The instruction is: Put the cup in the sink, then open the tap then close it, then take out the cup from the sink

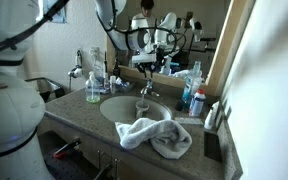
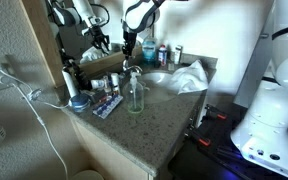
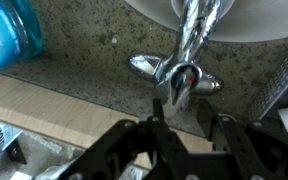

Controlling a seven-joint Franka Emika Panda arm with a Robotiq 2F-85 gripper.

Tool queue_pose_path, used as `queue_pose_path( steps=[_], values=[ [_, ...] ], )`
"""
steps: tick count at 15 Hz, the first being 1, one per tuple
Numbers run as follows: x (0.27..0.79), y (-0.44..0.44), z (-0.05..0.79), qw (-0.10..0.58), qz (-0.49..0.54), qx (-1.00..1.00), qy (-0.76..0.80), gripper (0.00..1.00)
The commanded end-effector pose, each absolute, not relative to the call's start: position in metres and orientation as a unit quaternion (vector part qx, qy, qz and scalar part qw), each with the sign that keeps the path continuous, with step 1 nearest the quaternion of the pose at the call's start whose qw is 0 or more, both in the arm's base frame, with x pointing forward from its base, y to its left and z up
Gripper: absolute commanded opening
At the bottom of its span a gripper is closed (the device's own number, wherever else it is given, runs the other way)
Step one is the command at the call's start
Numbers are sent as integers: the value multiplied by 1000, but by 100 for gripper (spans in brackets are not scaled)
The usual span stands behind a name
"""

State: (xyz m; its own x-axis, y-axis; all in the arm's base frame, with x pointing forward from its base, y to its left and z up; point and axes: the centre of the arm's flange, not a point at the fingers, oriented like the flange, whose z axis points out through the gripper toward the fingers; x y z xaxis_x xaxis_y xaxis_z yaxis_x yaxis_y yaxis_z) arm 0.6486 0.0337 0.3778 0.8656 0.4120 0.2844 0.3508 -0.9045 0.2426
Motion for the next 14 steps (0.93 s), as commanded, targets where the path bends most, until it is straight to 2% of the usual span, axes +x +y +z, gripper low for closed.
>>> queue_pose_path(
  steps=[1, 4, 5, 14],
  values=[
    [641, 42, 429, 105, 163, 960, 201, 73],
    [635, 42, 449, 106, 156, 962, 197, 95],
    [634, 41, 452, 107, 154, 962, 197, 100],
    [628, 38, 453, 105, 158, 963, 194, 100]
  ],
)
